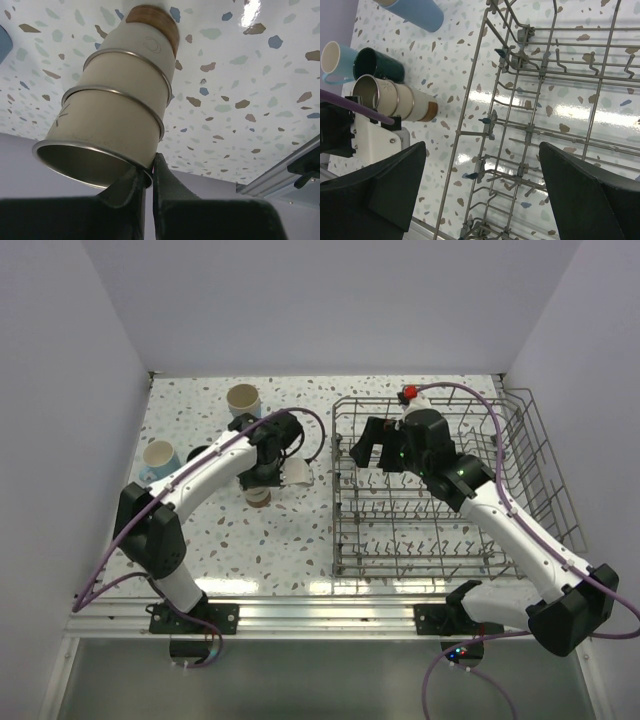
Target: Unload the cups from the dish rack
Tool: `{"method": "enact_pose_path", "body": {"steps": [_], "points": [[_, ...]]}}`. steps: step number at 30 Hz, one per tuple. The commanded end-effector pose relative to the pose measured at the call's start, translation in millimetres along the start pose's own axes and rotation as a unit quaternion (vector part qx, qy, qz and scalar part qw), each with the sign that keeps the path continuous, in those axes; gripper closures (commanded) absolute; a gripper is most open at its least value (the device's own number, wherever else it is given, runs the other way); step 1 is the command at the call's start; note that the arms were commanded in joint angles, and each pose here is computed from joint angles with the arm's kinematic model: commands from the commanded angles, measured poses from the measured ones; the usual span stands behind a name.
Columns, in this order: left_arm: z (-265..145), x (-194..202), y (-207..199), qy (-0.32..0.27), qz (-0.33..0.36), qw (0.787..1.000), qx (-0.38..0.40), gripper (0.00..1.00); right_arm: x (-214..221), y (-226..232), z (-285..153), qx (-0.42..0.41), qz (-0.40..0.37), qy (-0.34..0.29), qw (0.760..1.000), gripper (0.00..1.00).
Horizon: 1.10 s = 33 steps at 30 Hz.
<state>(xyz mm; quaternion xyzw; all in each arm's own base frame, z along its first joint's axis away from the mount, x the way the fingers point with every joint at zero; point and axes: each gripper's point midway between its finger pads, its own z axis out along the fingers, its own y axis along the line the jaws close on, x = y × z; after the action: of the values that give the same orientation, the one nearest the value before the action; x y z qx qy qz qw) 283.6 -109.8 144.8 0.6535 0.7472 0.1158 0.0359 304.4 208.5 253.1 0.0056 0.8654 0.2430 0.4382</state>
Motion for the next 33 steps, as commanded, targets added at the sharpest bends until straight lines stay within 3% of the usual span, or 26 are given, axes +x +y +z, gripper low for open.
{"method": "enact_pose_path", "body": {"steps": [1, 3, 4, 7, 13, 19, 22, 23, 27, 33], "points": [[18, -6, -5, 0.015, 0.003, 1.000, 0.024, 0.91, 4, -5, 1, 0.009, -0.011, 0.002, 1.000, 0.02], [15, -13, -6, 0.004, 0.003, 1.000, 0.026, 0.81, 5, -6, 1, 0.011, -0.011, 0.003, 1.000, 0.02], [12, -14, -6, -0.001, 0.004, 1.000, 0.024, 0.68, 5, -6, 2, 0.012, -0.012, 0.004, 1.000, 0.02], [-5, -20, 2, -0.024, -0.001, 1.000, 0.009, 0.45, 6, -6, 3, 0.012, -0.013, 0.006, 1.000, 0.02], [-64, -41, 29, -0.110, -0.042, 0.992, -0.044, 0.25, 7, -4, 7, 0.010, -0.015, 0.013, 1.000, 0.02], [-120, -39, 55, -0.239, -0.149, 0.949, -0.145, 0.05, 8, -13, 5, 0.029, -0.030, 0.016, 0.999, 0.02], [-128, -7, 72, -0.265, -0.221, 0.920, -0.185, 0.02, 7, -24, -1, 0.058, -0.037, 0.014, 0.998, 0.02], [-127, 13, 80, -0.277, -0.273, 0.904, -0.179, 0.01, 5, -27, -5, 0.064, -0.037, 0.009, 0.997, 0.02], [-147, 68, 74, -0.312, -0.359, 0.853, -0.213, 0.00, 13, -50, -20, 0.103, -0.039, 0.005, 0.994, 0.02], [-139, 124, 34, -0.268, -0.435, 0.812, -0.281, 0.00, 21, -75, -45, 0.142, -0.040, -0.015, 0.989, 0.02]]}}
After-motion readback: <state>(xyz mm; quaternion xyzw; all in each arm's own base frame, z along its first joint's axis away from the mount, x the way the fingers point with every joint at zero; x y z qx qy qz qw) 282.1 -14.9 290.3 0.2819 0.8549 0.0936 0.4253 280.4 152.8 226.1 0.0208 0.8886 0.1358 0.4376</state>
